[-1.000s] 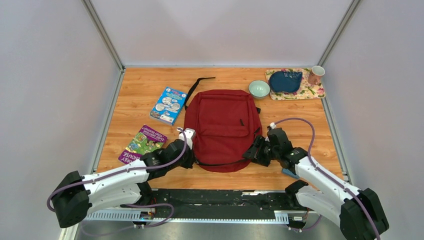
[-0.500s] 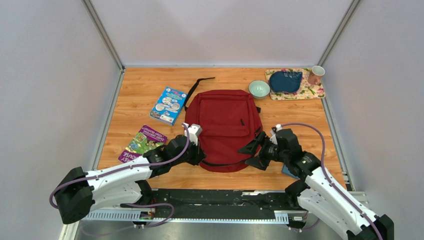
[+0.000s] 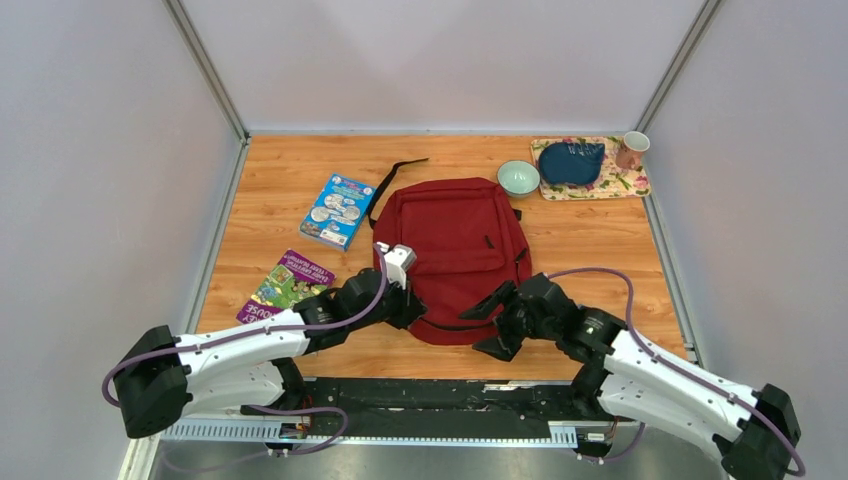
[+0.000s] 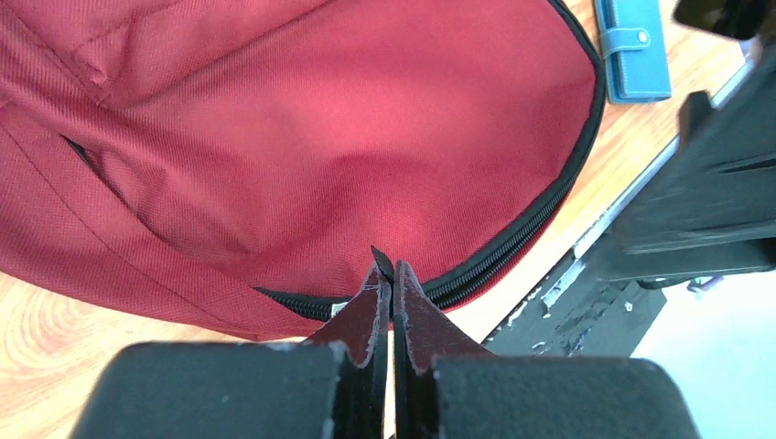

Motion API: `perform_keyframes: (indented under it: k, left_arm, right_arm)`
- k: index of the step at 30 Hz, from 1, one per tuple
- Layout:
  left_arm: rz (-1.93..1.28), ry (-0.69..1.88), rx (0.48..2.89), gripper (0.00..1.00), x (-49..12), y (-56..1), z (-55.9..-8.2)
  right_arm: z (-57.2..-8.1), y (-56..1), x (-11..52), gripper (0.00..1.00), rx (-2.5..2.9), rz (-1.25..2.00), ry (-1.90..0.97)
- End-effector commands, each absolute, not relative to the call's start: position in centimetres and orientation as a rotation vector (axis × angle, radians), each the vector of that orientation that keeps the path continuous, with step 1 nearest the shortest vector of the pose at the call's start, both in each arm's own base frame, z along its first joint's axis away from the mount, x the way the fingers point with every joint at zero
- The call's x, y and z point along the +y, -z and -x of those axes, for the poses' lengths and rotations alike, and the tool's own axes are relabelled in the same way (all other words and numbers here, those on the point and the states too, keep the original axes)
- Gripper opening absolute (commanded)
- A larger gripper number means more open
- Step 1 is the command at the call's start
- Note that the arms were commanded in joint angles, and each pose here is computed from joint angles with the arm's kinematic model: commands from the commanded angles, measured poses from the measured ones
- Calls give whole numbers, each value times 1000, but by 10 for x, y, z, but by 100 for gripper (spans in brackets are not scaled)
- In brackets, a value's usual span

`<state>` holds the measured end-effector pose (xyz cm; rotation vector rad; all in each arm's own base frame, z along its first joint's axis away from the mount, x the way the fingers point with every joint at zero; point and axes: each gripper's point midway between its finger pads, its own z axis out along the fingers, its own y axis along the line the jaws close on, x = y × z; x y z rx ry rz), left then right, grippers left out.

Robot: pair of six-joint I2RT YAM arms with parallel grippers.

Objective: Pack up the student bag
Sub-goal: Unzip the student bag at the center of the board.

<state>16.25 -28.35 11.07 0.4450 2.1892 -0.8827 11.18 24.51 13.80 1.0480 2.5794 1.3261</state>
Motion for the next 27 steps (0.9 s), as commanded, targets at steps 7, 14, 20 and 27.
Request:
perform_keyframes:
  k: [7,14,20,27]
  left_arm:
    - [-446,1000,2062,0,-308,-158,-164]
    - [-465,949,2074,0,-295,-144,-160]
    - [-454,633,2132,0,-249,-103,-175]
    - [-379,272,2219,0,-190,-69,-209]
  right_arm:
    - [-149,-118,260,69,2388,-1377,-1291]
    - [-162,-84,233,35,2329,-1386,-1095]
    - [-162,-64,206,0,2286,-1266,-1028]
    - [-148,-45,199,0,2405,-1056,-942]
